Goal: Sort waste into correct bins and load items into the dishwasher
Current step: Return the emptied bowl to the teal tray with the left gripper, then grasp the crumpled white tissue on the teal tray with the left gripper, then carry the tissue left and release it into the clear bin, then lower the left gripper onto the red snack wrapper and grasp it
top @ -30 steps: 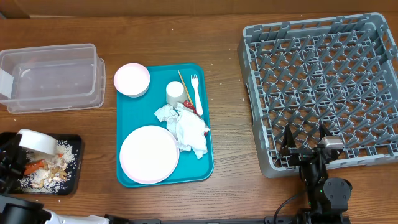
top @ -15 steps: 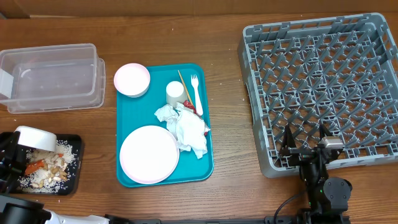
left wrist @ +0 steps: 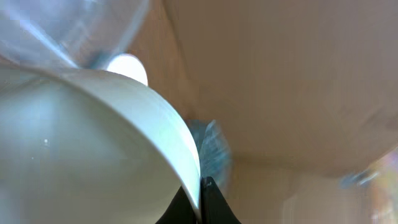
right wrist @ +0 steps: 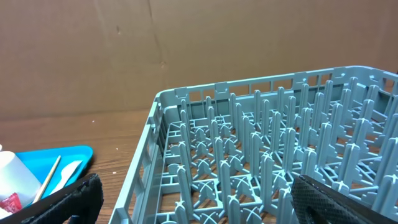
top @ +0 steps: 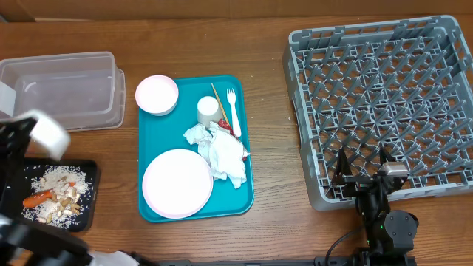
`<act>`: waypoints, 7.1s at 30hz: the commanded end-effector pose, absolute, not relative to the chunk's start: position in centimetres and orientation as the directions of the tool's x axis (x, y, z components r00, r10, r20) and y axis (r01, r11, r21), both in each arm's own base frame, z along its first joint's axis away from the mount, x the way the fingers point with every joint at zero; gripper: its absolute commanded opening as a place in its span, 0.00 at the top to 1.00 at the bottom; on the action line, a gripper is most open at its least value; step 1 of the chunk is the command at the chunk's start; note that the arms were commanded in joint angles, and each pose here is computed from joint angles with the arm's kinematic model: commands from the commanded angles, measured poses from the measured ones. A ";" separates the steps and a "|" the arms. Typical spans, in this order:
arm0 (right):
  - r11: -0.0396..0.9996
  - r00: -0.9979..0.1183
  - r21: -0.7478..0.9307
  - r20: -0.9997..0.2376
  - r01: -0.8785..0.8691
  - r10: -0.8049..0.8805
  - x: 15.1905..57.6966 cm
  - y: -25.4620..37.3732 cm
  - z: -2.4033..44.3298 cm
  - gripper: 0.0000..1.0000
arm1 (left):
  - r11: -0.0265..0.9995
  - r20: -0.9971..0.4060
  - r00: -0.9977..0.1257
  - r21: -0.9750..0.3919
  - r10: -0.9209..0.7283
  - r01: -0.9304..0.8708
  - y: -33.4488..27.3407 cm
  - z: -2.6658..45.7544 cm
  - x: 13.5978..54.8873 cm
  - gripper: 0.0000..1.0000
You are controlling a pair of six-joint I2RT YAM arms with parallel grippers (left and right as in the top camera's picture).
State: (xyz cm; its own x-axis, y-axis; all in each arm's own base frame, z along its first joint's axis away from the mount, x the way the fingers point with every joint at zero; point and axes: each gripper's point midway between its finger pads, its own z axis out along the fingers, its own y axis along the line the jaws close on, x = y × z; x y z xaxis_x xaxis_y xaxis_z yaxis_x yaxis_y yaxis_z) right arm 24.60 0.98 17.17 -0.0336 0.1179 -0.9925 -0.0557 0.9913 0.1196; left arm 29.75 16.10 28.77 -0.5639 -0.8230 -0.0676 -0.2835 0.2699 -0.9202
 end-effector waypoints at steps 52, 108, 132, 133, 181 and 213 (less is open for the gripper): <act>0.992 -0.028 0.115 -0.993 -0.053 0.114 24.6 1.0 17.0 0.00 | 0.977 -0.176 -0.962 0.017 -0.208 -0.214 -9.3 17.7 37.3 0.42; 0.992 -0.028 0.115 -0.993 -0.052 0.114 24.6 1.0 17.0 0.00 | 0.995 -0.018 -0.998 0.073 -0.068 -0.069 -16.7 15.0 30.4 0.96; 0.992 -0.028 0.115 -0.993 -0.052 0.114 24.6 1.0 17.0 0.00 | 0.697 -0.546 -0.500 -0.239 -0.672 -0.676 13.4 25.4 42.1 0.96; 0.992 -0.028 0.115 -0.993 -0.052 0.114 24.6 1.0 17.0 0.00 | 0.673 -0.554 -0.465 -0.256 -0.690 -0.693 15.2 25.2 42.5 0.96; 0.992 -0.028 0.115 -0.993 -0.052 0.114 24.6 1.0 17.0 0.00 | 0.914 0.042 -0.943 -0.236 -0.329 -0.330 -19.1 7.5 24.7 0.36; 0.992 -0.028 0.115 -0.993 -0.052 0.114 24.6 1.0 17.0 0.00 | 0.928 -0.256 -0.895 -0.170 -0.366 -0.331 -15.3 4.0 32.5 0.42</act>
State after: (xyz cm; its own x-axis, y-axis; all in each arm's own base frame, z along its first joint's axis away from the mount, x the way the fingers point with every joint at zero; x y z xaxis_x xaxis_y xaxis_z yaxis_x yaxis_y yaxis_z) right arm 24.61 0.98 17.17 -0.0332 0.1179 -0.9925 -0.0553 0.9913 0.1196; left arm 32.41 -15.07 4.47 -0.8809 -0.3893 -0.2690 -0.3561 0.9198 -0.1651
